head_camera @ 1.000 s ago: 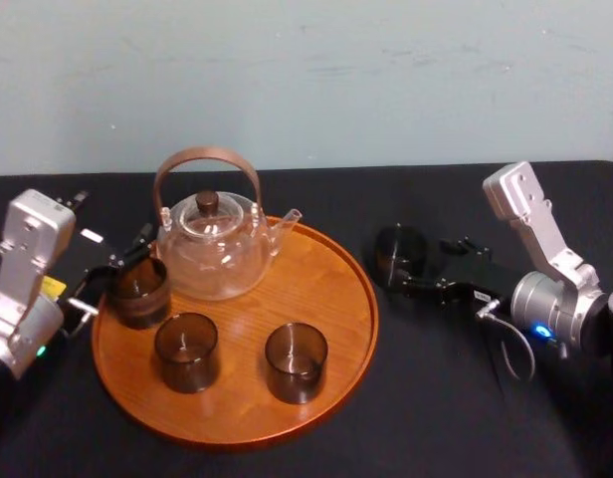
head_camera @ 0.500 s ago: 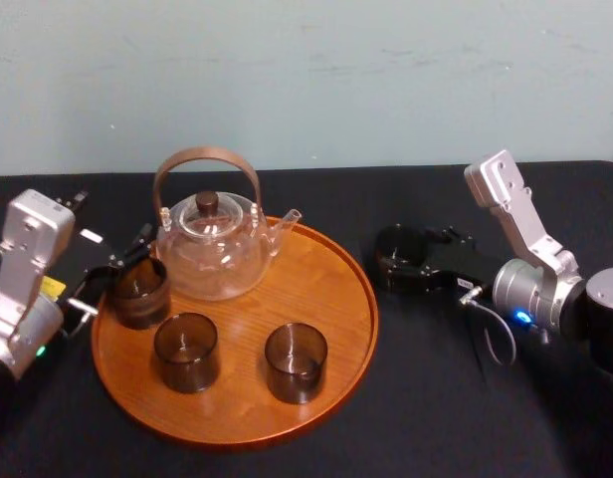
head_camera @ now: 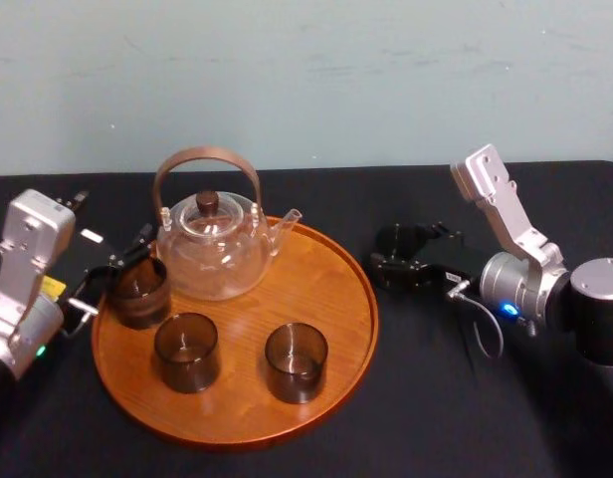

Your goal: Pick up the glass from the table and place it on the tray.

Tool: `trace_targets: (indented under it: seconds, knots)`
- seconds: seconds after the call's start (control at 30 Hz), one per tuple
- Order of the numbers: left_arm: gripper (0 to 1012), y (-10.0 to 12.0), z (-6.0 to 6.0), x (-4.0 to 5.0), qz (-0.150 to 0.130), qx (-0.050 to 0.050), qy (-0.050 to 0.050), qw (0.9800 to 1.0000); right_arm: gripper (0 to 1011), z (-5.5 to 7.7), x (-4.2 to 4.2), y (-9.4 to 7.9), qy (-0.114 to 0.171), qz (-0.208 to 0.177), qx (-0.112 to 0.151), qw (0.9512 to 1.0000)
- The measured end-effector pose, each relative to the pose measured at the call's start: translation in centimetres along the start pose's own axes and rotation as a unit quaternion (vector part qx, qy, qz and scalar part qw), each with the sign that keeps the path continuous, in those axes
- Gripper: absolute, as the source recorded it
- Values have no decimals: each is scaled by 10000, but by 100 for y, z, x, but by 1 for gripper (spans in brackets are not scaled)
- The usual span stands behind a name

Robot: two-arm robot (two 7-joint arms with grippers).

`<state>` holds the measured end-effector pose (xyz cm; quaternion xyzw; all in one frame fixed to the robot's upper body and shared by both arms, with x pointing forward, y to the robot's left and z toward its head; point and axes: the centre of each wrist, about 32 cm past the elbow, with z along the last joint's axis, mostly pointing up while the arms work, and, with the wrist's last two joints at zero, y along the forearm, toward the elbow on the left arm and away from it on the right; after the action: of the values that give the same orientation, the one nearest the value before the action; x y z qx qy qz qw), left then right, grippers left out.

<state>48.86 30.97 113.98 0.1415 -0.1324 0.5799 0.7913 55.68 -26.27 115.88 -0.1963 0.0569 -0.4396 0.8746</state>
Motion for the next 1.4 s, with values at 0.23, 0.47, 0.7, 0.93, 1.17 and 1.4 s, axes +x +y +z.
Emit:
trace_targets:
  seconds: [0.23, 0.47, 0.7, 0.93, 1.17, 1.4]
  knots:
    - [1001, 0, 0, 0, 0, 0, 0, 10000, 1002, -10, -4, 35, 28, -3, -60, 10000]
    - [1001, 0, 0, 0, 0, 0, 0, 10000, 1002, -33, -7, 42, 40, -49, -128, 9999]
    - [1002, 0, 0, 0, 0, 0, 0, 10000, 1002, -38, -7, 41, 37, -58, -137, 9999]
    - [1002, 0, 0, 0, 0, 0, 0, 10000, 945, -38, -5, 40, 39, -59, -135, 9999]
    - [1001, 0, 0, 0, 0, 0, 0, 10000, 903, -37, -4, 39, 47, -57, -131, 9999]
    - [1001, 0, 0, 0, 0, 0, 0, 10000, 903, -36, -4, 39, 50, -53, -126, 9999]
